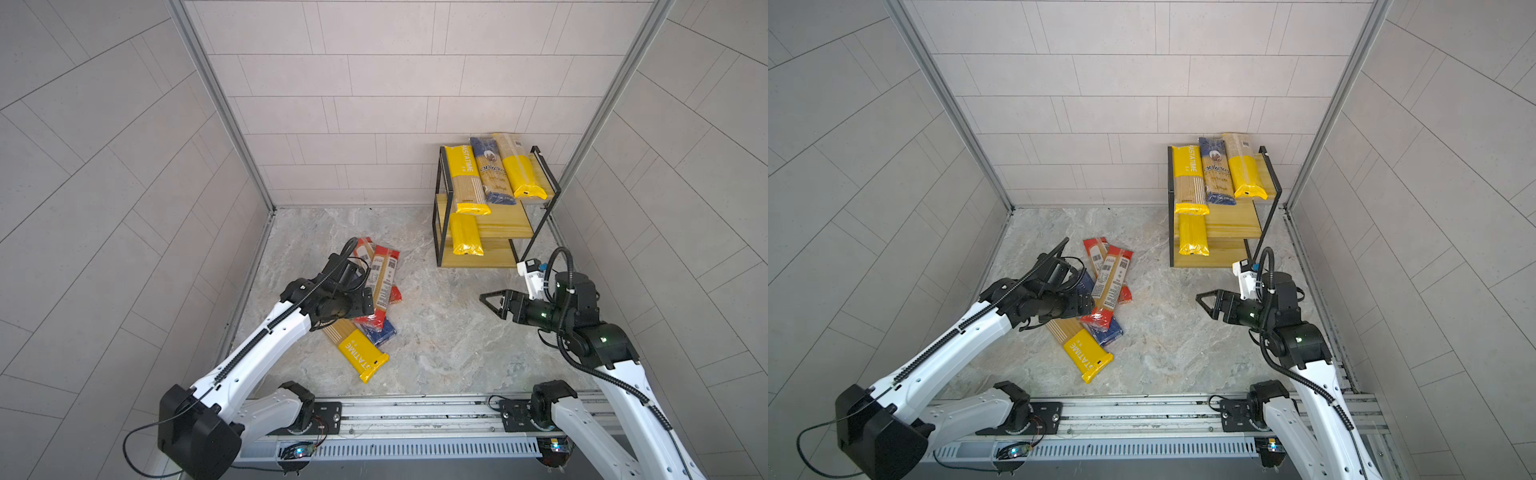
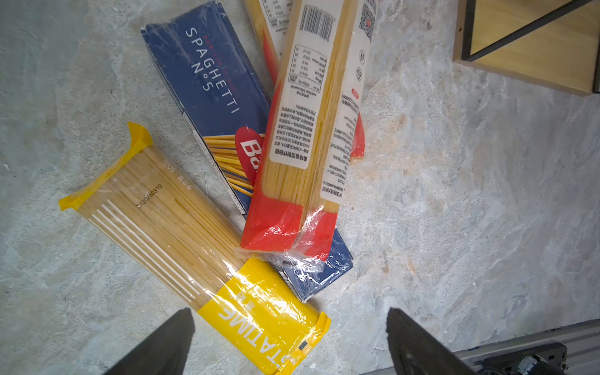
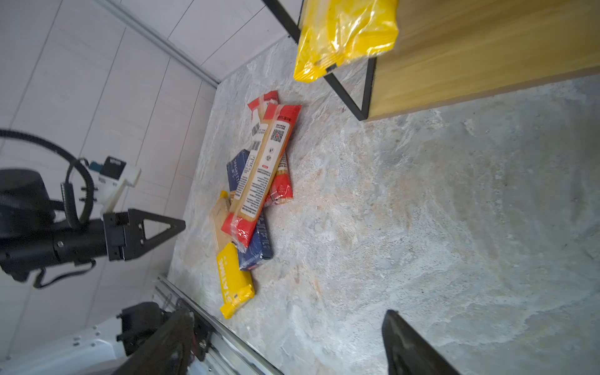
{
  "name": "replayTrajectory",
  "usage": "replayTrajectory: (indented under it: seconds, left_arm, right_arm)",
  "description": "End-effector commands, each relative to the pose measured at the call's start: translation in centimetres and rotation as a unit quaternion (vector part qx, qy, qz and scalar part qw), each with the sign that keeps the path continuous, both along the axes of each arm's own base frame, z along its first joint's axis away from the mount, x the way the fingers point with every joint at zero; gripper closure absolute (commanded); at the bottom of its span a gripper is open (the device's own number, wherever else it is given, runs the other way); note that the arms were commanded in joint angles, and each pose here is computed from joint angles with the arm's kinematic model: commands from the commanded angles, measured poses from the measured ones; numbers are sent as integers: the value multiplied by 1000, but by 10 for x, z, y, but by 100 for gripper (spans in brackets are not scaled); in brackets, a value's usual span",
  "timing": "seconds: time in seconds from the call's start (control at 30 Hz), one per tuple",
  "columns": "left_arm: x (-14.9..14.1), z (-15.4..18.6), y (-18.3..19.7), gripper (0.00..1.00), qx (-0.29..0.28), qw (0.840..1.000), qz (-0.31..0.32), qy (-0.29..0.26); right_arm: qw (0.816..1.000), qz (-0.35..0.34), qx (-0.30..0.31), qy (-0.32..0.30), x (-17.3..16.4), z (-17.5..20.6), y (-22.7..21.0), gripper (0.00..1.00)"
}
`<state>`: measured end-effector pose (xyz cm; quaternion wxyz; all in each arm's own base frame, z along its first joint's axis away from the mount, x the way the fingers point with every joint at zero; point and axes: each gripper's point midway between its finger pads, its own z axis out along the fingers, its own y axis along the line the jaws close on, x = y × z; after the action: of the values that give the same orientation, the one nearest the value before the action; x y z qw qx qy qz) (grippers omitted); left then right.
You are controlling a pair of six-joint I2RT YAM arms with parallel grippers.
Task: Arrange pasta packages on shelves
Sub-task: Move the pasta bags to the center of the table.
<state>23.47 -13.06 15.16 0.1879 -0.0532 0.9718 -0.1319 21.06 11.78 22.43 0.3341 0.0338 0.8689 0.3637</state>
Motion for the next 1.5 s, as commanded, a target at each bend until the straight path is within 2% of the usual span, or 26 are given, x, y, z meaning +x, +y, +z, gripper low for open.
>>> replayTrajectory:
  seconds: [0.0, 0.23, 0.4, 0.6, 0.67, 0.97, 1.2, 1.47]
  left_arm:
    - [-2, -4, 5, 2, 0, 1000, 15, 3]
    - [-15, 27, 28, 1, 11, 998, 41, -43]
    - [-29, 39, 44, 0, -12, 996, 65, -68]
    - [-44, 45, 55, 0, -28, 995, 71, -66]
    - [-48, 51, 59, 0, -38, 993, 72, -81]
    - [-47, 62, 60, 0, -44, 992, 61, -102]
    - [-46, 60, 58, 0, -47, 992, 52, -100]
    - [-46, 62, 58, 0, -53, 992, 48, -102]
  right_arm:
    - [1000, 13, 19, 11, -7, -10, 9, 10]
    - [998, 53, 13, 26, -4, -33, 48, 8]
    - [996, 75, 9, 57, 7, -59, 87, 7]
    - [991, 105, 17, 78, 35, -81, 144, 6]
    - [990, 116, 16, 83, 45, -87, 164, 5]
    - [987, 118, 34, 105, 98, -112, 228, 5]
    - [980, 138, 35, 137, 105, -144, 271, 5]
    - [976, 160, 38, 145, 104, -150, 303, 7]
